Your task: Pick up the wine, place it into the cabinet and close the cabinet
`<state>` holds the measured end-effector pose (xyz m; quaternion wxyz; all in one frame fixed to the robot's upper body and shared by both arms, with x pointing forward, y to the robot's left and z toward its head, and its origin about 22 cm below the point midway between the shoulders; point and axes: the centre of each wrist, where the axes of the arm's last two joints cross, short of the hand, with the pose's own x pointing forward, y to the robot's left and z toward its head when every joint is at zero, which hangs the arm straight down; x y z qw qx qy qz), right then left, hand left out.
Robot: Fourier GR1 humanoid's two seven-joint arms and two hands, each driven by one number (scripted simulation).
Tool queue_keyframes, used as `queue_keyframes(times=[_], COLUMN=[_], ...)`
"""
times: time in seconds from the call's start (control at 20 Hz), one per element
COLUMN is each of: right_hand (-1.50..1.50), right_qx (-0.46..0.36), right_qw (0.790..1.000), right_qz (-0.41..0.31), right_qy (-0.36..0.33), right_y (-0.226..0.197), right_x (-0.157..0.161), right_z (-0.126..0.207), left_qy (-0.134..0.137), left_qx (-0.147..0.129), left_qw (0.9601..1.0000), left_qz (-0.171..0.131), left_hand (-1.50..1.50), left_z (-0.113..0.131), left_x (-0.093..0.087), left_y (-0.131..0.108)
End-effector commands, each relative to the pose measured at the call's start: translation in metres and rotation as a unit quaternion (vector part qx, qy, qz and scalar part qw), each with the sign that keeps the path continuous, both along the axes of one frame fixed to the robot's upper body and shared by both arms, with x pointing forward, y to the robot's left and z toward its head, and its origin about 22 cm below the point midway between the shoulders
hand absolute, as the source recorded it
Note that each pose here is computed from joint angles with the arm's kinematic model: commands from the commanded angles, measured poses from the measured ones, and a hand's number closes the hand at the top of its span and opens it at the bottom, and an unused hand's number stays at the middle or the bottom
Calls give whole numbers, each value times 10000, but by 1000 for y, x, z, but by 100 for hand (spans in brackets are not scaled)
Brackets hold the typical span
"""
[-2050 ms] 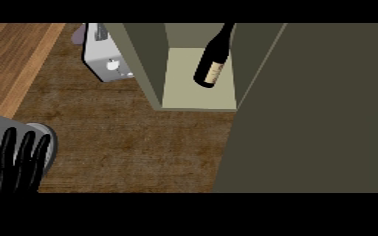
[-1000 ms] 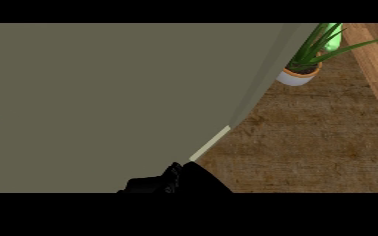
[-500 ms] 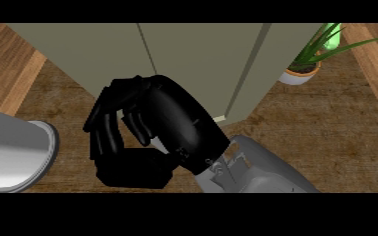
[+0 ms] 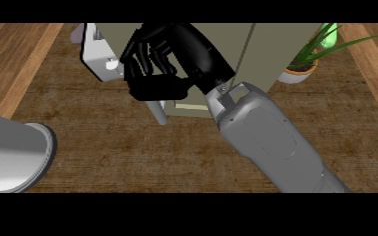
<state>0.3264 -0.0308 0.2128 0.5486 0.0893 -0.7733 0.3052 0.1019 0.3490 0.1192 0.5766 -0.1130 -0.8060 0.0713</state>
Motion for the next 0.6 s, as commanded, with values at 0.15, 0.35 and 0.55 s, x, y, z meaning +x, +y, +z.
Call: queue_keyframes(times=[0.15,0.35,0.55], right_hand=[150,150,150], right_qx=[-67,-169,-116], right_qw=[9996,9992,9982], right_qz=[-244,-335,-561], right_qy=[106,-103,-182], right_y=[-23,-23,-52], right_x=[51,56,70], right_z=[6,-7,1], left_qy=[113,205,176], left_qx=[2,-54,-60], left_qw=[9998,9997,9998], left_qz=[-134,-90,-96], left_hand=[-150,-150,-150], left_z=[-12,-20,-23], left_x=[21,28,37], left_y=[-23,-40,-38])
